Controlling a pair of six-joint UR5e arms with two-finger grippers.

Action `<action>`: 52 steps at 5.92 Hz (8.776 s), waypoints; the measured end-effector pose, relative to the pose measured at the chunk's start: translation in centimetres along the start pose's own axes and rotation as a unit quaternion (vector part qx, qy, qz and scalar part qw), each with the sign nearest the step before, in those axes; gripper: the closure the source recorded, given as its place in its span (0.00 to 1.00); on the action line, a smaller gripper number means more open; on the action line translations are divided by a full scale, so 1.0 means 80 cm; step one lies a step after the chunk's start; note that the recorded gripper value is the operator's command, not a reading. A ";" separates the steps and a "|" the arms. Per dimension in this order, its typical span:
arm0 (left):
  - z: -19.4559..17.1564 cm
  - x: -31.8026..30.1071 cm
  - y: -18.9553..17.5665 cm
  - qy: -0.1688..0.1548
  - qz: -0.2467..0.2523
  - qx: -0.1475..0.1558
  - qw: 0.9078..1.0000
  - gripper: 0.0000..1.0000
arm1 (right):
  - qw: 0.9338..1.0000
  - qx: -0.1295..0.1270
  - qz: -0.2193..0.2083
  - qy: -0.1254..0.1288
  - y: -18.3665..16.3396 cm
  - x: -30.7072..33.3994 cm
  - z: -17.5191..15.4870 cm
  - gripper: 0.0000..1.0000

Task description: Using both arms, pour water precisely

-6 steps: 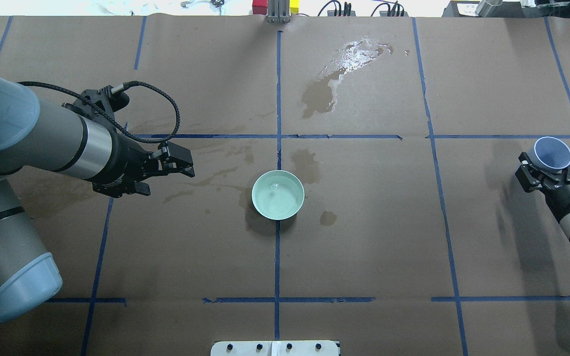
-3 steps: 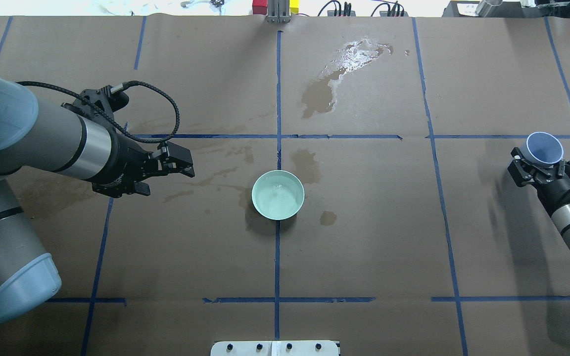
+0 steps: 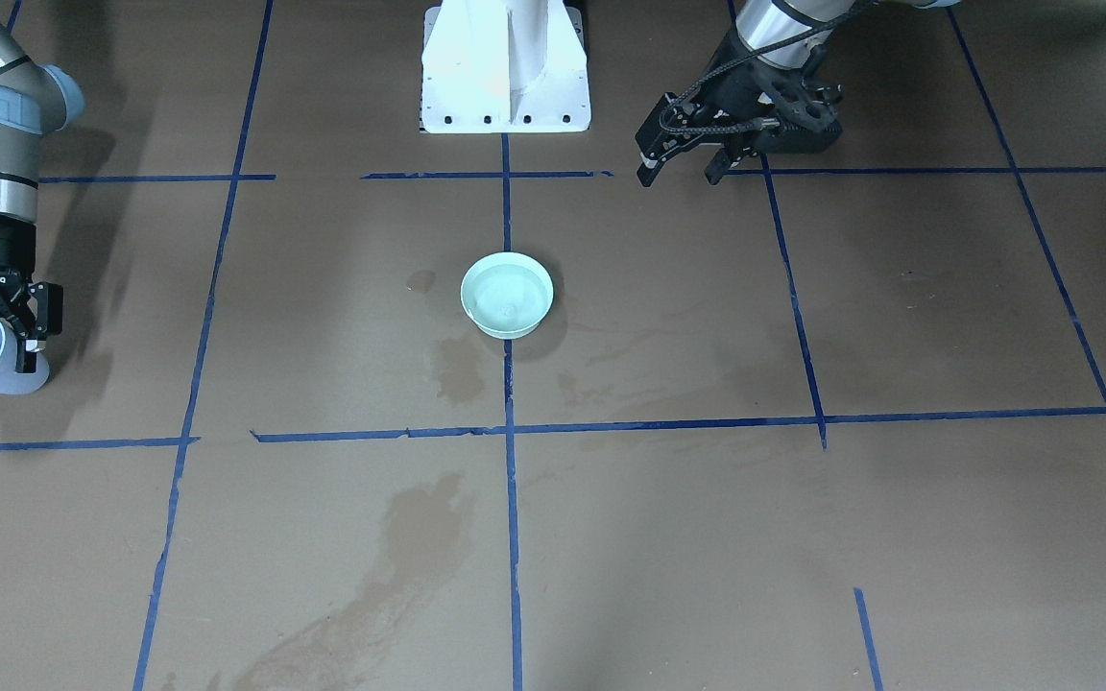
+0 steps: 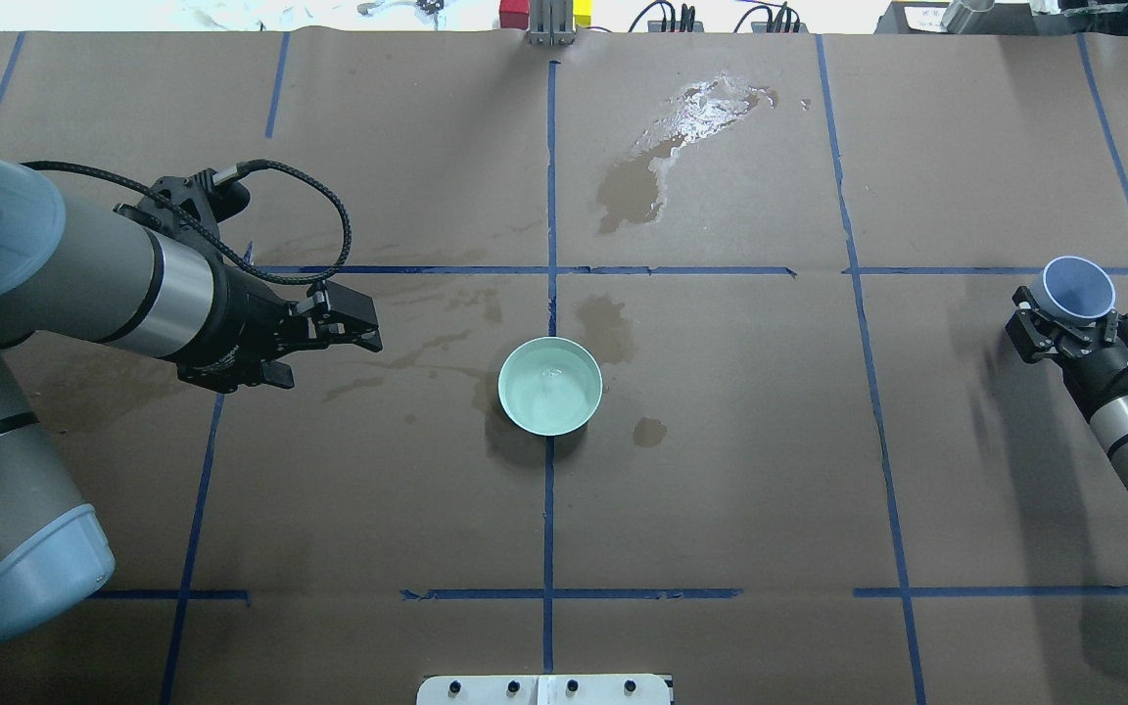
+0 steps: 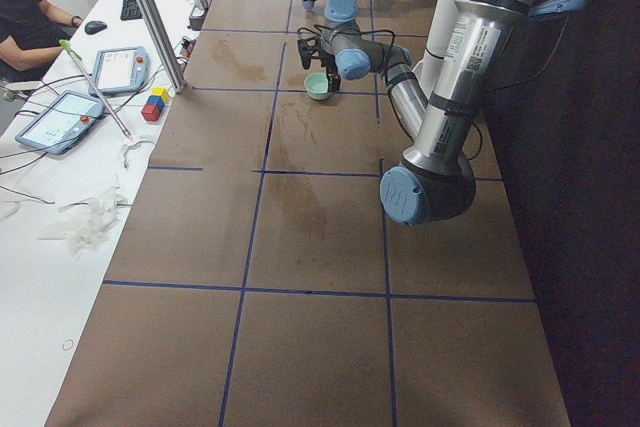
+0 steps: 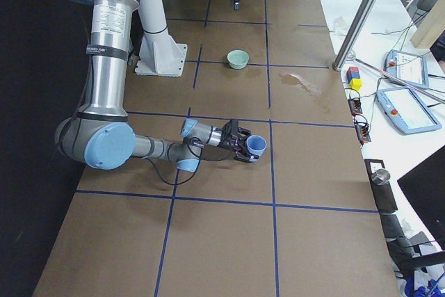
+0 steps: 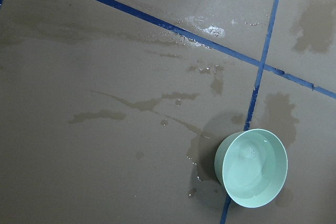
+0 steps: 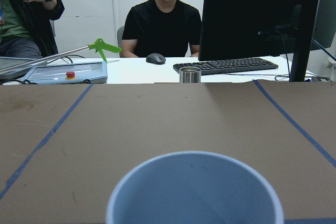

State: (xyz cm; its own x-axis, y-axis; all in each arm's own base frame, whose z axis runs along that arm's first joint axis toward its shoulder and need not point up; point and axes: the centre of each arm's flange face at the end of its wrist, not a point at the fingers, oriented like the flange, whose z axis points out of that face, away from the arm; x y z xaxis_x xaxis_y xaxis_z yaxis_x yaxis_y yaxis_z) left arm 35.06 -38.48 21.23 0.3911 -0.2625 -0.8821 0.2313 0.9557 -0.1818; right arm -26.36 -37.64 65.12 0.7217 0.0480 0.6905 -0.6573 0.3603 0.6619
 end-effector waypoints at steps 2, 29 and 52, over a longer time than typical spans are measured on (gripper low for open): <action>-0.007 -0.001 0.004 -0.004 -0.002 0.000 1.000 0.00 | 1.000 0.000 0.000 0.002 0.003 0.003 0.002 0.00; 0.265 0.125 0.025 -0.107 0.012 -0.007 0.994 0.39 | 0.821 -0.536 -0.155 -0.118 -0.366 0.225 -0.032 0.00; 0.024 -0.420 -0.198 -0.058 0.164 -0.065 0.983 1.00 | 0.817 -0.544 -0.153 -0.120 -0.353 0.226 -0.040 0.00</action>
State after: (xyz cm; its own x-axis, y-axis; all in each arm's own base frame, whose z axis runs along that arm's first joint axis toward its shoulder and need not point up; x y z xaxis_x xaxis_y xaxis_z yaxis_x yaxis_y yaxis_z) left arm 19.97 -45.09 54.59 0.5261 0.0557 -0.8486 -0.0369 0.9984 0.0426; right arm 5.96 -43.94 57.97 0.6673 -0.3352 0.6651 0.2203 0.9419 0.2537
